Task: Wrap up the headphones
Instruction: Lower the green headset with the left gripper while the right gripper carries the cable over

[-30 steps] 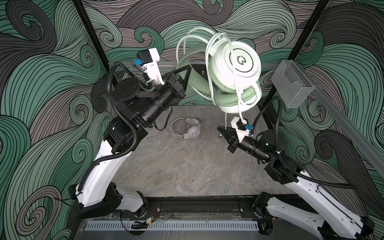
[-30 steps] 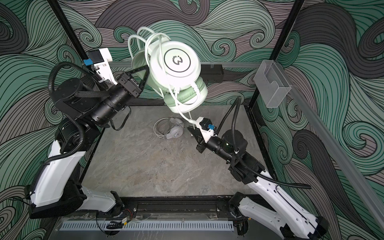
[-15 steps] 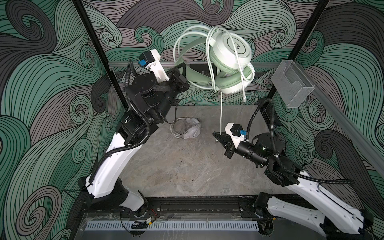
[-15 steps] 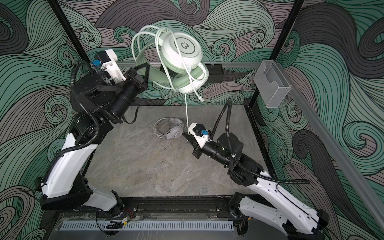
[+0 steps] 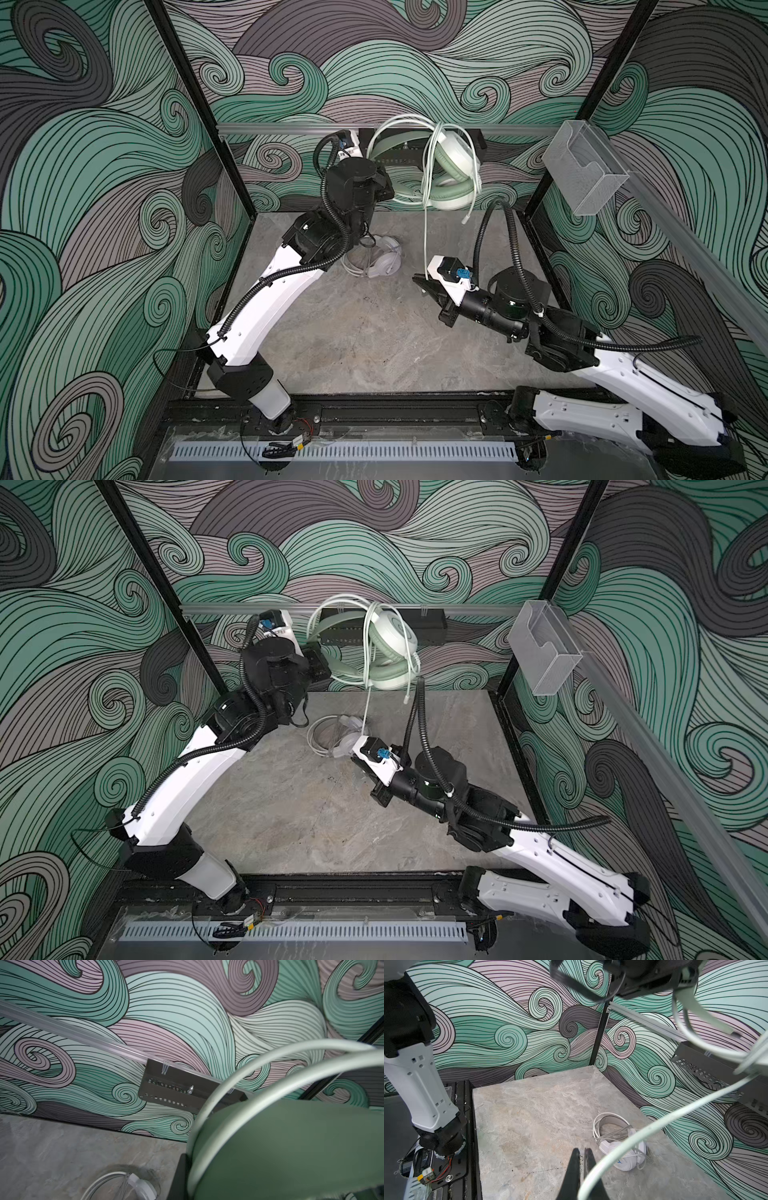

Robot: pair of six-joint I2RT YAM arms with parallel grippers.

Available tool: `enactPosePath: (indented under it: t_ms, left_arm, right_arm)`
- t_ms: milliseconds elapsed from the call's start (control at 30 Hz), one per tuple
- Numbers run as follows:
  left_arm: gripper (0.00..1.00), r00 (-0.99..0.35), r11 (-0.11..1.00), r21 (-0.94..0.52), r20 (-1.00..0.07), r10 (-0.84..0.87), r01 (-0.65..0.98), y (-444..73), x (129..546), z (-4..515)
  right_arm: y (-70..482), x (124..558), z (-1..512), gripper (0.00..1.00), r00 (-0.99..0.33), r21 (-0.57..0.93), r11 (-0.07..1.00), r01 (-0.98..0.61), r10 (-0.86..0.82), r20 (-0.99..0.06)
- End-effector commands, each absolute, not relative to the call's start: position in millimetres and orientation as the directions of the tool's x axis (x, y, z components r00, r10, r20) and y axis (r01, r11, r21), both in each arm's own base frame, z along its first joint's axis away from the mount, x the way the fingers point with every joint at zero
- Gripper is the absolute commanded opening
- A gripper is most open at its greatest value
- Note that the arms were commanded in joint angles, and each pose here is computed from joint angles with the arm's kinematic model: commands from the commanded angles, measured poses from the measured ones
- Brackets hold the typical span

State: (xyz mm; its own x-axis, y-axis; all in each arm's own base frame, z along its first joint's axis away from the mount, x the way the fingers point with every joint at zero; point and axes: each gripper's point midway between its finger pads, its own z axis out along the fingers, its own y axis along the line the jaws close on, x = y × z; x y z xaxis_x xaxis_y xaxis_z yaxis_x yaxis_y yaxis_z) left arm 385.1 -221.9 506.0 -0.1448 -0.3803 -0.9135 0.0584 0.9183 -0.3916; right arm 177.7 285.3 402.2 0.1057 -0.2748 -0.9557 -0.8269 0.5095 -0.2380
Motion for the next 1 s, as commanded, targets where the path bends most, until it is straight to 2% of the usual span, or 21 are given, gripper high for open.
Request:
enactPosePath:
  t_ms: [0, 133, 367, 700, 967]
  left_arm:
    - [0.00, -0.053, 0.894, -0.449, -0.893, -0.448, 0.005, -196, 378, 527]
    - [0.00, -0.107, 0.939, -0.343, -0.933, -0.343, -0.015, -200, 379, 499]
    - [0.00, -0.248, 0.999, -0.046, -0.968, -0.042, 0.010, -204, 367, 413]
    - [0.00, -0.408, 0.952, 0.093, -0.888, 0.211, 0.292, -223, 312, 339]
    - [0.00, -0.456, 0.874, 0.153, -0.804, 0.381, 0.462, -218, 273, 310]
  right_arm:
    - [284, 175, 403, 0.00, 0.086, -0.236, 0.503, -0.832, -0.305, -0.949]
    - [284, 178, 413, 0.00, 0.082, -0.238, 0.514, -0.824, -0.306, -0.948]
    - [274, 188, 436, 0.00, 0.090, -0.278, 0.561, -0.780, -0.338, -0.937]
    - [245, 213, 423, 0.00, 0.024, -0.310, 0.618, -0.722, -0.426, -0.905]
    - [243, 204, 400, 0.00, 0.120, -0.441, 0.466, -0.767, -0.572, -0.812]
